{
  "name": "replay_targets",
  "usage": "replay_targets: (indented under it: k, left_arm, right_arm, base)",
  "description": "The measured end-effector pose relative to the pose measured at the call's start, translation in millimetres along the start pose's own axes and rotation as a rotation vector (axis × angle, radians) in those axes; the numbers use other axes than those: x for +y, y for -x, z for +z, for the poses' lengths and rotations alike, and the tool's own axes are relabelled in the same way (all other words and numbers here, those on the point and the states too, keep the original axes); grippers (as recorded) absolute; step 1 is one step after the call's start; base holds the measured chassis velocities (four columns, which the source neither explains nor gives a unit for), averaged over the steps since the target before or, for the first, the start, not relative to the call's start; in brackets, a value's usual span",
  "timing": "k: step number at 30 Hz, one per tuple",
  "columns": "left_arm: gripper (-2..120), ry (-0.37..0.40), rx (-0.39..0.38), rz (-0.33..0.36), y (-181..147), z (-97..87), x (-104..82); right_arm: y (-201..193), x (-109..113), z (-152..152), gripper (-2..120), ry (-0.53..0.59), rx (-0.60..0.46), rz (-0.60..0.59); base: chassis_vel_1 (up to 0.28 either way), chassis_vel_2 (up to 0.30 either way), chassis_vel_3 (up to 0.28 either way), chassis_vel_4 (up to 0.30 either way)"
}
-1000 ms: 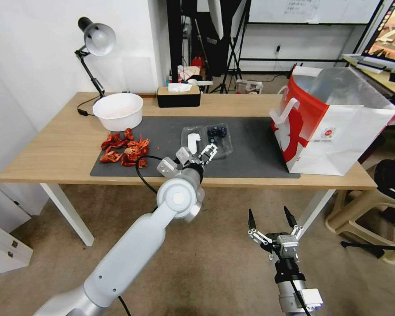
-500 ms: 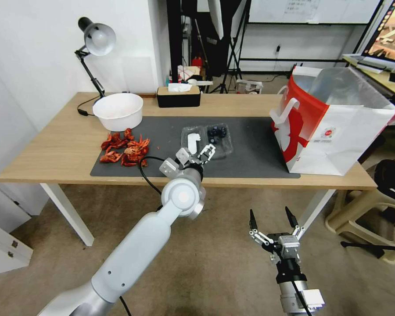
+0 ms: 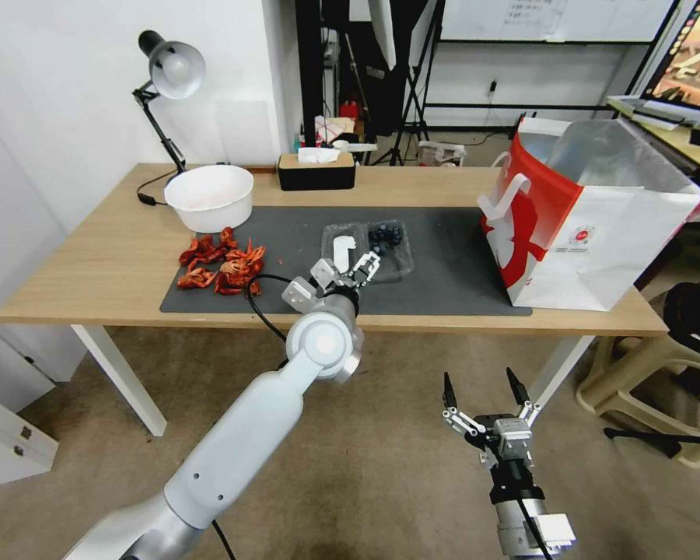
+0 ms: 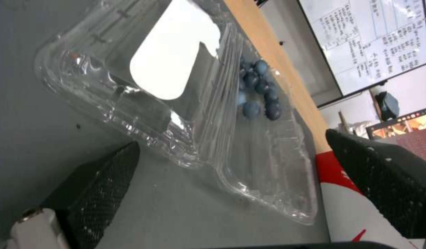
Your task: Close the takeout container lid, then place the container into the takeout bag.
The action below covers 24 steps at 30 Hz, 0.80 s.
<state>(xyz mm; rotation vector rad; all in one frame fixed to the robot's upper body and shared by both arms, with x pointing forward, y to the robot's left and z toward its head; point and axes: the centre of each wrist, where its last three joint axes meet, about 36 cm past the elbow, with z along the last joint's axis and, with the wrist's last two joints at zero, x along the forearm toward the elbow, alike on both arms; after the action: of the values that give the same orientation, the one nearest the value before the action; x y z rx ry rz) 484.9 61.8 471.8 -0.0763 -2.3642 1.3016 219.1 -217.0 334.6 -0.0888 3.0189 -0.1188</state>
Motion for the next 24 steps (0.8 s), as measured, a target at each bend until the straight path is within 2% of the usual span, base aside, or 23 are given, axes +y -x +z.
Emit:
replay_targets:
  k: [12,24]
  left_arm:
    - [100,-0.012,-0.012,-0.009,14,0.8,-4.7]
    - [100,-0.04,-0.04,0.008,16,-0.4,0.3]
  right_arm:
    - [0,0,2,100,0.0,0.004,0.004]
    - [-2,2,5,100,0.003,0.004,0.004]
  base:
    - [0.0,0.0,0.0,0.0]
    - [0.0,0.0,0.0,0.0]
